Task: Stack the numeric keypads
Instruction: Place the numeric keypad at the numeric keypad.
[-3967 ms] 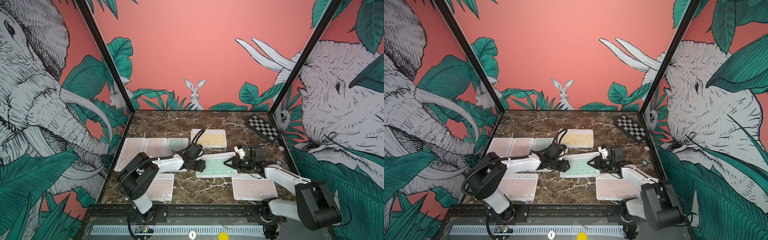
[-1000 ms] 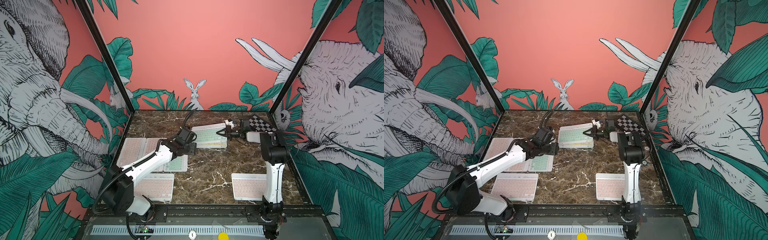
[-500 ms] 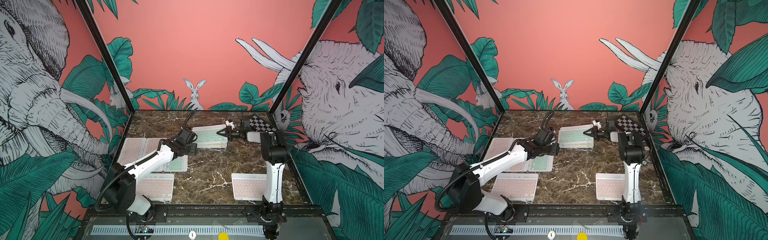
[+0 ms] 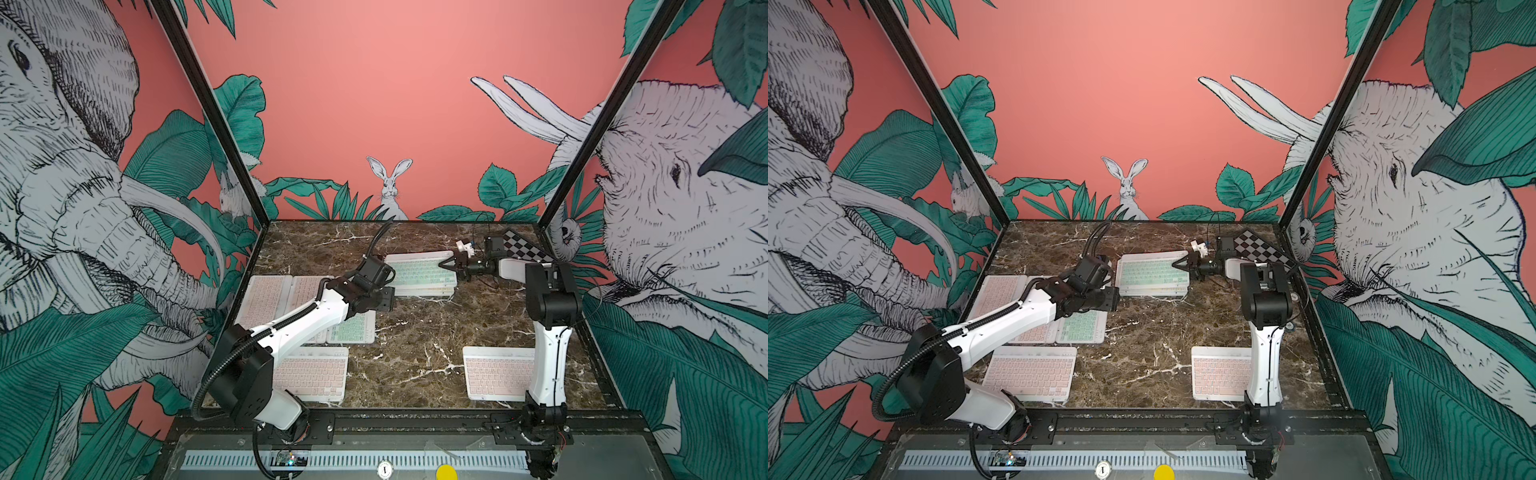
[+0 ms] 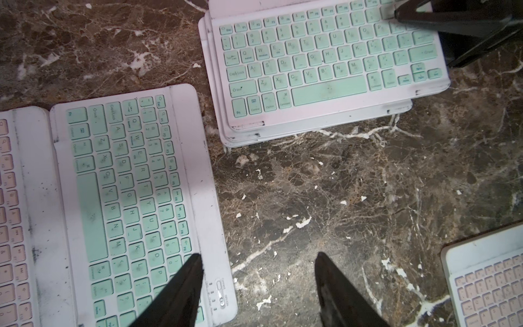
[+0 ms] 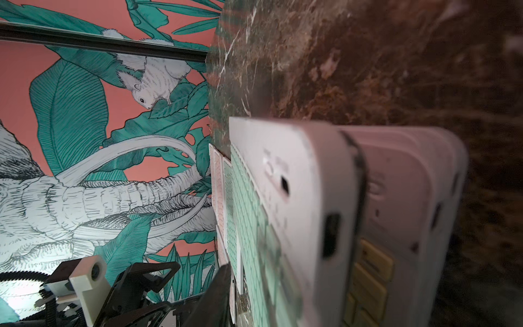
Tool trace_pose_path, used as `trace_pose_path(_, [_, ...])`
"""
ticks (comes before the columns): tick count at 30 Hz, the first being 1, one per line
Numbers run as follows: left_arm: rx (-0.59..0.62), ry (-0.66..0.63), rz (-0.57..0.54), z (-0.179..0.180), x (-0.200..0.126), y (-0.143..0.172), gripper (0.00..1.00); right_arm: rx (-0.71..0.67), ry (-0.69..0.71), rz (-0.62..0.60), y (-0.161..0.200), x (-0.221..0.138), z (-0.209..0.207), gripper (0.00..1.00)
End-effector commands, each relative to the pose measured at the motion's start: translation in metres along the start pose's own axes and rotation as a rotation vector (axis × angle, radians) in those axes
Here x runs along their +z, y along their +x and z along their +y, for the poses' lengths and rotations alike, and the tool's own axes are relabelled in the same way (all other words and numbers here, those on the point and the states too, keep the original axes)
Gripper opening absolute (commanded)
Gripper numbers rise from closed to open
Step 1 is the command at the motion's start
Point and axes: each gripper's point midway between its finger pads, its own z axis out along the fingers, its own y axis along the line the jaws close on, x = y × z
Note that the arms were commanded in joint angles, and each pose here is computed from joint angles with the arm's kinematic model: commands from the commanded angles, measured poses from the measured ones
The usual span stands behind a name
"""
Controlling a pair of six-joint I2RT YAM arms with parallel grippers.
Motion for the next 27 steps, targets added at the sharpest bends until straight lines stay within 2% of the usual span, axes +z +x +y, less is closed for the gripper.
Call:
trace_pose_path(1, [-0.002, 0.004, 0.005, 0.001, 0.003, 0.003, 0.65, -0.06, 0.061, -0.013, -0.002, -0.008, 0.004, 0.36])
trace_pose_path(27, [-0.001, 0.007, 0.012, 0.001, 0.008, 0.006, 0.65, -0.105, 0.283, -0.029, -0.009, -0.027, -0.002, 0.41])
